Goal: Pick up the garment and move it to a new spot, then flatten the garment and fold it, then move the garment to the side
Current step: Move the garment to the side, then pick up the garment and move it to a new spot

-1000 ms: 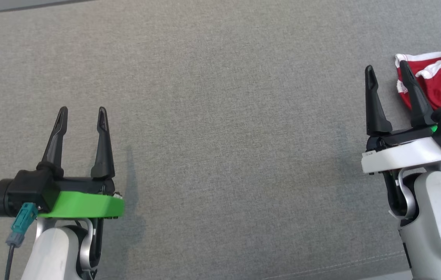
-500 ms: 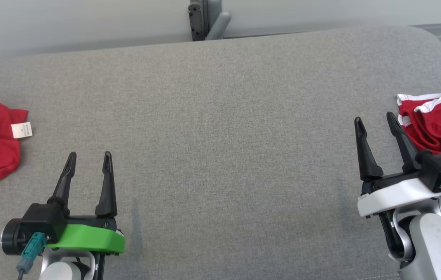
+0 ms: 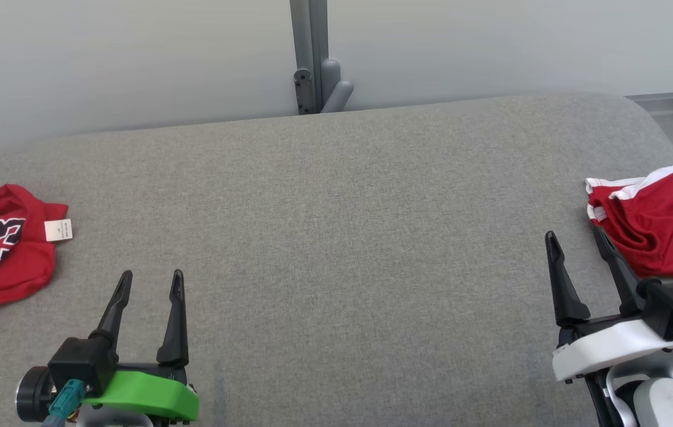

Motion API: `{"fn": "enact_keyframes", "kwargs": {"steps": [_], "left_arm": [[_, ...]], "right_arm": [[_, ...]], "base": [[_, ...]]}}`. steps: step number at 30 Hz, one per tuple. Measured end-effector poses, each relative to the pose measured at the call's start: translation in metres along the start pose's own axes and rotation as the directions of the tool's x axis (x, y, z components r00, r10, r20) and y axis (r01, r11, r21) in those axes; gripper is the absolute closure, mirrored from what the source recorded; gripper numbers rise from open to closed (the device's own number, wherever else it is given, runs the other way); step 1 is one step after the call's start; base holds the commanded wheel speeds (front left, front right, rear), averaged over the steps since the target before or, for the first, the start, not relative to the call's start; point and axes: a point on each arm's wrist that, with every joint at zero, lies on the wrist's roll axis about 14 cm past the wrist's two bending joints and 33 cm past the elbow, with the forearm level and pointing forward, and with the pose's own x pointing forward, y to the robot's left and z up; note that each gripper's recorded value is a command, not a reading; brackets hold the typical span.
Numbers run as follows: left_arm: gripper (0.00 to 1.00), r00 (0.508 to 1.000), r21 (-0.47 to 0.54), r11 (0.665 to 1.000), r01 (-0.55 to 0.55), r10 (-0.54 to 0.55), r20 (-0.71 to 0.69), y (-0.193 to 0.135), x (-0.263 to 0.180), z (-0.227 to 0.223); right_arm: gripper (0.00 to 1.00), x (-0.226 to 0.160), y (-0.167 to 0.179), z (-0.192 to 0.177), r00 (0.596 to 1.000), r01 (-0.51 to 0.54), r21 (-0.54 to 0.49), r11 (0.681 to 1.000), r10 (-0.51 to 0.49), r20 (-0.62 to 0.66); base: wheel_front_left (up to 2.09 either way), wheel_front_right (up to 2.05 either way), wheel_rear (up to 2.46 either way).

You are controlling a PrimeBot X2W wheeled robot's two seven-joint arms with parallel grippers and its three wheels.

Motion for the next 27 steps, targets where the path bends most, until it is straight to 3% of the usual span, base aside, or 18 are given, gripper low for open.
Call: {"fn": "enact_keyframes", "kwargs": {"steps": [27], "left_arm": [[0.0, 1.0, -0.002, 1.0, 0.02, -0.02, -0.019, -0.0061, 0.0006, -0.003]], "right_arm": [[0.0, -0.0061, -0.0009, -0.0017, 1.0, 0.011, 0.003, 1.0, -0.011, -0.011]], "base": [[0.0, 0.0, 0.0]]}}
